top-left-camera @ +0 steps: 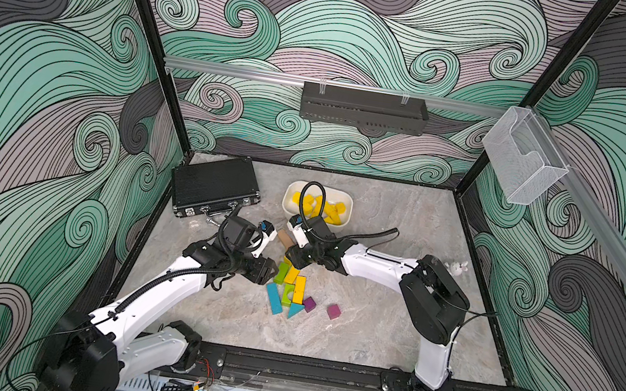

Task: Pick out the yellow building blocks
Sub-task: Pick up the building block from the center of the board.

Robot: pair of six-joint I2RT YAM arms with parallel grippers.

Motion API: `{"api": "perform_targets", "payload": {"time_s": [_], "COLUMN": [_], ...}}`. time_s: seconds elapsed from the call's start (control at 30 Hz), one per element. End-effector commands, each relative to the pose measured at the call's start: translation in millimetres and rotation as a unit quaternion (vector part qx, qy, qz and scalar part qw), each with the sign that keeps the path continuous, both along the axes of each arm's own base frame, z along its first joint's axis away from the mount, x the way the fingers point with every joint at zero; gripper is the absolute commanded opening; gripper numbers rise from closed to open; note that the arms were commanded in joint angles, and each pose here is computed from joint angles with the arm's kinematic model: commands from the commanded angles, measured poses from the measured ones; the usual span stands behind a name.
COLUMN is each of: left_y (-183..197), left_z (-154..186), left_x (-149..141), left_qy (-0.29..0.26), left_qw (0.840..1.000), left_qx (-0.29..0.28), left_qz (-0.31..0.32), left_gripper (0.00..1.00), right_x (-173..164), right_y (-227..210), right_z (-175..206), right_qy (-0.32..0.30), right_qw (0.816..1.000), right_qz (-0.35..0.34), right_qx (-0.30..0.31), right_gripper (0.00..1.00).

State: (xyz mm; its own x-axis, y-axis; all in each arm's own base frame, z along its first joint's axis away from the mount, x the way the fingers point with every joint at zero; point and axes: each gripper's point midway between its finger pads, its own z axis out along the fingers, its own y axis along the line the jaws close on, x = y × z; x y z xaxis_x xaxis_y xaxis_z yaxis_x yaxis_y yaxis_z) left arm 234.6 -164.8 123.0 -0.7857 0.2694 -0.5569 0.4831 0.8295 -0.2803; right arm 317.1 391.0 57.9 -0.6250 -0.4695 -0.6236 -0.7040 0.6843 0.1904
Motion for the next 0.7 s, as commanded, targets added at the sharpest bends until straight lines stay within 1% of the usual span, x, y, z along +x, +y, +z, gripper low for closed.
{"api": "perform_targets", "payload": {"time_s": [0.0, 0.2, 0.3, 0.5, 0.57, 0.67], "left_y": [-3, -3, -3, -3, -3, -4], "left_z": [10, 10, 9, 9, 10, 11], "left_x": [2, 3, 3, 3, 3, 4], "left_qy": [-0.003, -0.003, -0.001, -0.001, -0.001, -0.002], "left_qw": [1.000, 1.000, 1.000, 1.000, 1.000, 1.000], "left_qx": [-0.009, -0.008, -0.009, -0.011, -0.012, -0.014], "left_qz": [-0.003, -0.001, -0.002, -0.001, -0.001, -0.001], "left_gripper": [0.67, 0.67, 0.67, 0.67, 0.67, 0.67], "right_x": [-6, -11, -13, -11, -10, -10], "right_y": [5, 11, 11, 7, 5, 4], "right_z": [-7, -19, -24, -28, -29, -33], "right_qy": [0.008, 0.022, 0.027, 0.022, 0.021, 0.022], "right_qw": [1.000, 0.999, 0.999, 0.999, 0.998, 0.998], "right_qz": [0.018, 0.027, 0.028, 0.022, 0.022, 0.022], "right_qx": [-0.009, -0.022, -0.029, -0.043, -0.050, -0.061], "right_gripper": [0.46, 0.44, 0.41, 0.38, 0.39, 0.43]}}
